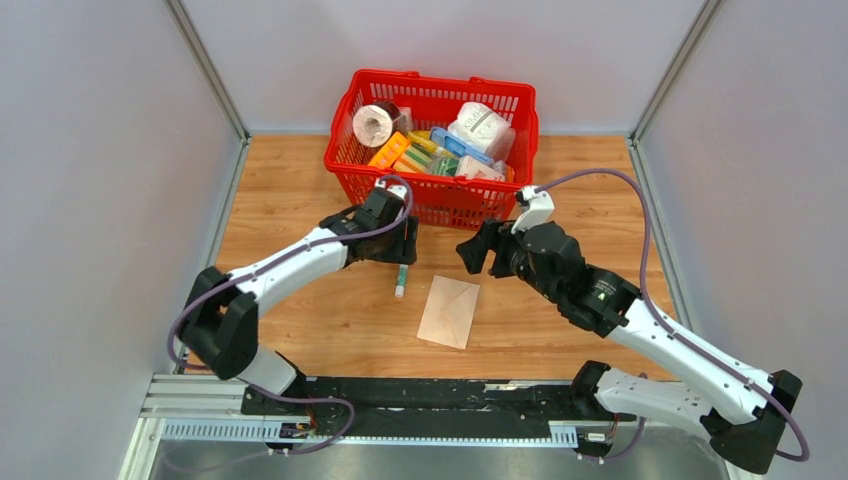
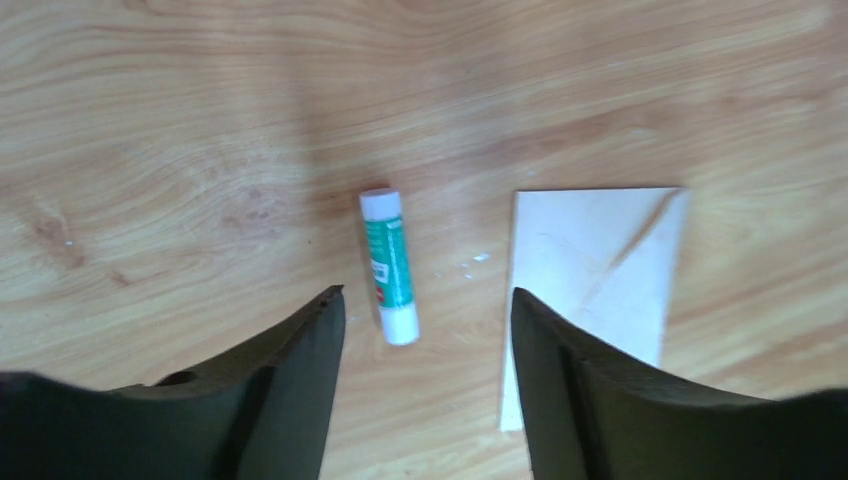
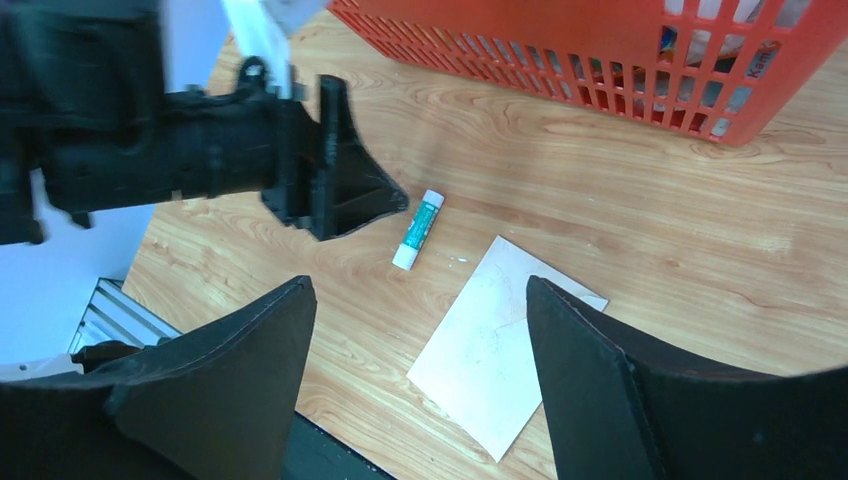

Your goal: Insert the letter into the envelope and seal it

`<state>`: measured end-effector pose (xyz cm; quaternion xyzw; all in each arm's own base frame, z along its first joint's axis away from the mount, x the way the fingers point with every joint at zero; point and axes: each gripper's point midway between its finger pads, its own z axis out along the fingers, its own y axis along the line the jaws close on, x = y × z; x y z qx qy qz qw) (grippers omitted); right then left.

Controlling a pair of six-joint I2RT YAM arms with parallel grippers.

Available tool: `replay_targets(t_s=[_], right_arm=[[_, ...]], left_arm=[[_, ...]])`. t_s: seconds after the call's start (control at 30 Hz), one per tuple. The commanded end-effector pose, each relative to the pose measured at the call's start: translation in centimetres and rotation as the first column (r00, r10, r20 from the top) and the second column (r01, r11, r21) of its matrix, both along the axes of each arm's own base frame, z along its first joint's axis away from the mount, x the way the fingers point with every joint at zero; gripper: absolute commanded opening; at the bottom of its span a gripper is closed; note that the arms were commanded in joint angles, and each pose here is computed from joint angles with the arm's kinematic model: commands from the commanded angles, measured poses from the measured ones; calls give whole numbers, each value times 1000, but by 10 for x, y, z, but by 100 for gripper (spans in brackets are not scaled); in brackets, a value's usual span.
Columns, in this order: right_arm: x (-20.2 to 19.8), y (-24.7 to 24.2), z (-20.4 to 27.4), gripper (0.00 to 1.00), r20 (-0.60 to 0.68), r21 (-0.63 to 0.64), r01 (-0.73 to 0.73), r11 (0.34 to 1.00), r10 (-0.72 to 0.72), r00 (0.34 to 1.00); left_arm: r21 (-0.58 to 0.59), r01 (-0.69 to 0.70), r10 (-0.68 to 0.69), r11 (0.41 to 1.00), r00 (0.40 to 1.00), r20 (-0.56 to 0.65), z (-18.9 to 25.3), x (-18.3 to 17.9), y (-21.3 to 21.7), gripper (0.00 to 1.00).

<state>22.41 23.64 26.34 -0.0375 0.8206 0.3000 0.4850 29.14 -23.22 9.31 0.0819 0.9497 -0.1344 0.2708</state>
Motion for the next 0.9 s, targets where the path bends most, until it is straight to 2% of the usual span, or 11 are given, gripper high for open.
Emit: replay_targets(t_s=[0.0,0.1,0.17,0.33,0.5,0.87], right_arm=[[5,-9,29,83,47,13,44,999,-45,998],[5,-12,36,94,49,15,55,998,-56,997],[6,-14,38,100,46,21,69,997,-70,997],[9,-19,38,100,47,11,103,995,-104,993],[12,-25,41,100,63,5,130,992,-130,990],[13,-23,37,100,41,8,134,991,-134,990]], left_arm=[[-112,70,-54,991,990,132,64,-12,1,78],[-127,94,-67,987,977,203,96,-26,14,79],[-99,54,-30,994,974,223,109,-32,31,79],[-77,-65,85,995,951,299,138,-42,68,80],[-116,-86,124,990,918,378,166,-57,88,80],[-104,-86,119,991,922,368,163,-64,93,81]])
